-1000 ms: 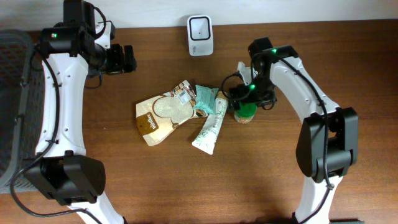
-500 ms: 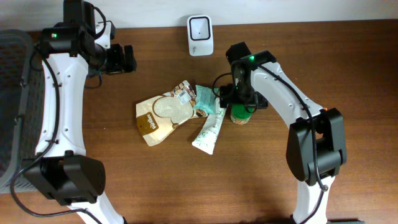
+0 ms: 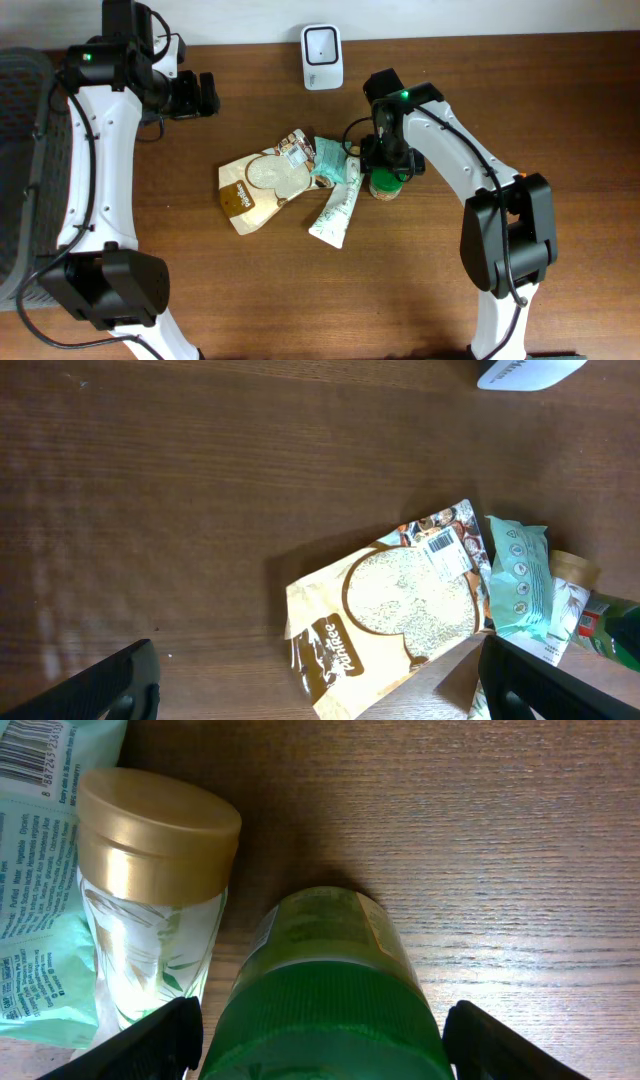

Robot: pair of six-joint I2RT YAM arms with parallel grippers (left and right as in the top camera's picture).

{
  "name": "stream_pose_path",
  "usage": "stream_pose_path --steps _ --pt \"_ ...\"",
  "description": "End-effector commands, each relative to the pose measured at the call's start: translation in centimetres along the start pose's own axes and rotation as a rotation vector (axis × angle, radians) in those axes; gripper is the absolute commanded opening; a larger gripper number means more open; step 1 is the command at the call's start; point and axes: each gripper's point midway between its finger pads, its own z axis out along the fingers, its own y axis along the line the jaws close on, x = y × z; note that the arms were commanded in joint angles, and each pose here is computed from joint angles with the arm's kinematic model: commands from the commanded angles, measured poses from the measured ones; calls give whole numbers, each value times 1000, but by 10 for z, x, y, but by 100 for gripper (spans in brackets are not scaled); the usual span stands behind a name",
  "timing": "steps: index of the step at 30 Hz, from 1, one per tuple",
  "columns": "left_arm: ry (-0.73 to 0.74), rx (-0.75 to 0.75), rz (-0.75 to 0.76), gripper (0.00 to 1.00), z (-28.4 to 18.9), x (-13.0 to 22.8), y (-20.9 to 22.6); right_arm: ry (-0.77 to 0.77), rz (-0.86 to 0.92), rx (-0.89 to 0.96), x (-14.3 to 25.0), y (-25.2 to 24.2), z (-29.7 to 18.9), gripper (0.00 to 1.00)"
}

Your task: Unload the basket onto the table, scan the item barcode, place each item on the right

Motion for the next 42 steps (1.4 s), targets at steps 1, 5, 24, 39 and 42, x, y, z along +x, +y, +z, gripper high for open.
stream_pose_path --steps 1,5,24,39,42 --pt "3 9 16 99 1 0 0 -4 -58 15 -3 -8 0 74" --pt "3 9 16 99 1 0 0 -15 -168 3 -11 -17 -21 71" --pt "3 9 16 99 1 0 0 98 -51 -5 13 -33 -33 98" --pt "3 9 16 99 1 0 0 171 -41 -21 33 -33 -14 88" --pt "3 9 16 99 1 0 0 176 -41 -20 35 -33 -6 88"
